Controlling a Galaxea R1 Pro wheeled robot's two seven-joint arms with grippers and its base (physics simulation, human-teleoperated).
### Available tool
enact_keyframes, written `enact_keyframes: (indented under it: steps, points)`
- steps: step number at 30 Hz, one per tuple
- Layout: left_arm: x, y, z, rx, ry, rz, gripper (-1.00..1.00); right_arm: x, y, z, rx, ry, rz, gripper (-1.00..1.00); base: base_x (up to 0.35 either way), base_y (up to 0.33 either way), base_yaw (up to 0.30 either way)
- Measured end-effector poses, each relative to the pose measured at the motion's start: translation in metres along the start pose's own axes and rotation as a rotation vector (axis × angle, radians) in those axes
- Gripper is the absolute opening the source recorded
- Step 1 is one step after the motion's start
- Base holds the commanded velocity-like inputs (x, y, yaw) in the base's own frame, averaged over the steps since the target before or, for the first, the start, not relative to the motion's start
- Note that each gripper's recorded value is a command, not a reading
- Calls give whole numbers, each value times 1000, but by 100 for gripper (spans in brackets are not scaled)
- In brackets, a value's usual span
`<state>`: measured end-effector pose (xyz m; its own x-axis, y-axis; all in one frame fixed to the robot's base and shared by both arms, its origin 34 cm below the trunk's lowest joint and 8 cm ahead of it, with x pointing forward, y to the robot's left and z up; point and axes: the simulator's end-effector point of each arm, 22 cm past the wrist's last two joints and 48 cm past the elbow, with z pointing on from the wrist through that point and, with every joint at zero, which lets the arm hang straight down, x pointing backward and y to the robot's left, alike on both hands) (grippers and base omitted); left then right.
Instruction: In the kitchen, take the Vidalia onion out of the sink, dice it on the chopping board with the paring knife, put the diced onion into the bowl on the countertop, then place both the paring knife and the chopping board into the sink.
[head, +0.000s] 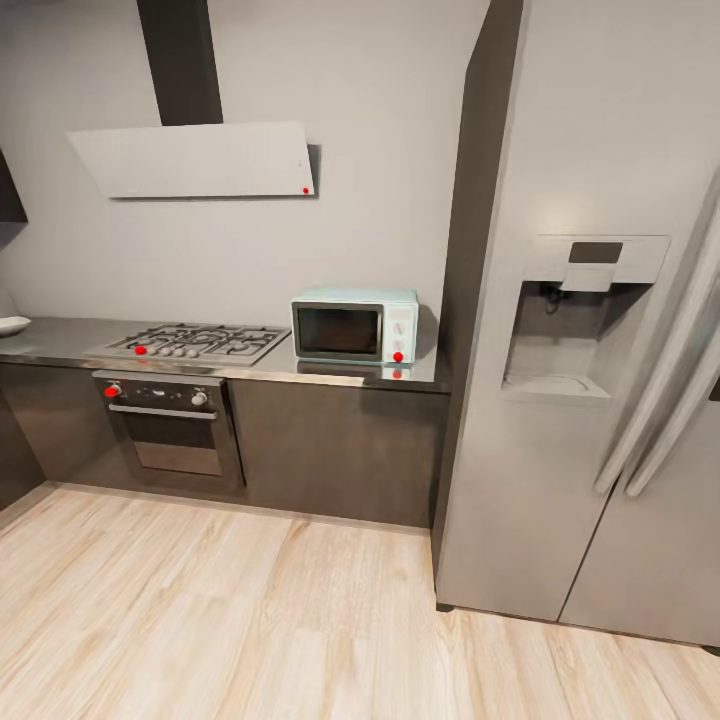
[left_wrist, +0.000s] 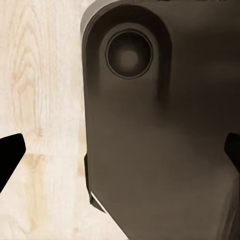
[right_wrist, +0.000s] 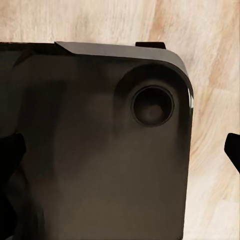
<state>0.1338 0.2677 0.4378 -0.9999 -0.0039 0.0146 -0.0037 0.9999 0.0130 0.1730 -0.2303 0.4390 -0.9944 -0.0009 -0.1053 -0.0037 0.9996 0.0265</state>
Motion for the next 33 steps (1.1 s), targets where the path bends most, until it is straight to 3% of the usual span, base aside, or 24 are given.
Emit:
enact_keyframes:
  steps: [3, 4, 5, 33]
  points:
    - [0, 2, 0, -3, 0, 0, 100, -4, 0, 0, 0, -16, 0, 100, 0, 0, 0]
    - [0, 3, 0, -3, 0, 0, 100, -19, 0, -1, 0, -84, 0, 100, 0, 0, 0]
    - [0, 3, 0, -4, 1, 0, 100, -20, 0, -1, 1, -91, -1, 100, 0, 0, 0]
    - [0, 4, 0, -5, 1, 1, 100, -21, 0, -1, 0, -96, 0, 100, 0, 0, 0]
